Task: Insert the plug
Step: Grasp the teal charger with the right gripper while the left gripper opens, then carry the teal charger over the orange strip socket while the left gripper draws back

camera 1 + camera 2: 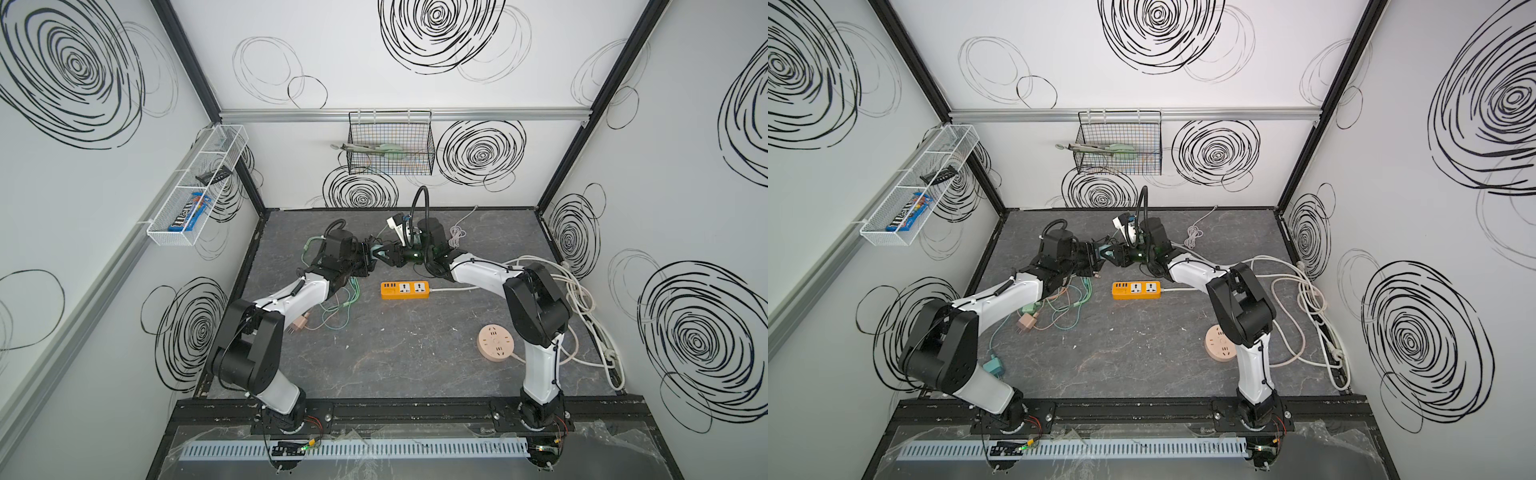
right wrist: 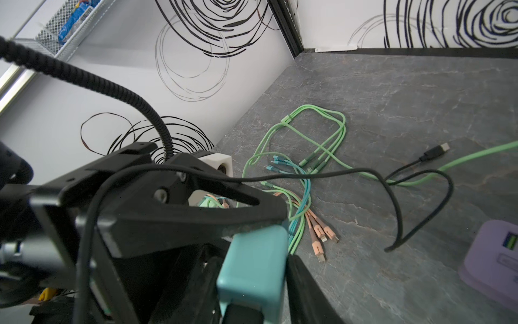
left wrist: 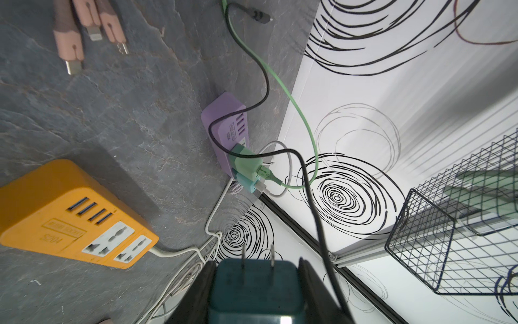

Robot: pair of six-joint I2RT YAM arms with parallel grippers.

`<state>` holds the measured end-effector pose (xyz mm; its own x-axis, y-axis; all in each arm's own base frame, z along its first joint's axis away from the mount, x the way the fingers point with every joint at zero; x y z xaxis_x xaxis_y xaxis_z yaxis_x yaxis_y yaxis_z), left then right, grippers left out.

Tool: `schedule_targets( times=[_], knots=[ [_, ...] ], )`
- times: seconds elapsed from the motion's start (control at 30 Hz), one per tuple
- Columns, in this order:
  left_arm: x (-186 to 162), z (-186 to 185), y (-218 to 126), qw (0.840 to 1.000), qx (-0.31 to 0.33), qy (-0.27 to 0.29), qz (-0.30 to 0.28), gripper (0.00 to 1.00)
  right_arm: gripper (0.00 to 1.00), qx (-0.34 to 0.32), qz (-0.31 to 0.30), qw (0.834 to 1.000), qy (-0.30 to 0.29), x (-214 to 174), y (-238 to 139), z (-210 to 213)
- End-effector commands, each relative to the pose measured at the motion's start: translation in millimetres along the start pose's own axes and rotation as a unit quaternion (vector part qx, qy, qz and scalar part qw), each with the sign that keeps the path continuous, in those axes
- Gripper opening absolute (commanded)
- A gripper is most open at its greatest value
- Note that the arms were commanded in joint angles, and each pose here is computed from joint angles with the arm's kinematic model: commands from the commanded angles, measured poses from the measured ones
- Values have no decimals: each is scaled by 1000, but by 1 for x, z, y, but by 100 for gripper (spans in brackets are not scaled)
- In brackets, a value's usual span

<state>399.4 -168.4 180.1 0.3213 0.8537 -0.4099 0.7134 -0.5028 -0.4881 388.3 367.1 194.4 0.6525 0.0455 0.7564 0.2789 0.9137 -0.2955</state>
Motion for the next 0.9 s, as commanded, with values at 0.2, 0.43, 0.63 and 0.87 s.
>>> schedule_targets(
  times=[0.2, 0.43, 0.63, 0.87],
  knots=[
    [-4, -7, 6, 999, -17, 28, 13, 1, 6, 26, 25, 999, -32, 7, 2, 14],
    [26, -6, -9, 987, 17, 150, -57, 87, 0, 37, 110, 978, -173, 3, -24, -5],
    [52, 34, -31, 968, 94, 217, -83, 99, 0, 16, 204, 941, -268, -9, -46, -21],
    [66, 78, -52, 956, 147, 238, -85, 96, 0, 19, 283, 907, -311, -16, -57, -25]
  ],
)
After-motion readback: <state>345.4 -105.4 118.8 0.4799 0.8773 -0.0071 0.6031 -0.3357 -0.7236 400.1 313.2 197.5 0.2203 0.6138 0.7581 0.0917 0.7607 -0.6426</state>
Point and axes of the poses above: each gripper's point midway between its finger pads, its own y axis out along the fingers, its own z axis along the line the jaws close on, x = y × z, the point moved 4 cm from there along -y, back along the fingers, and after that the axes turned 2 degrees about y, right-handed, at the moved point
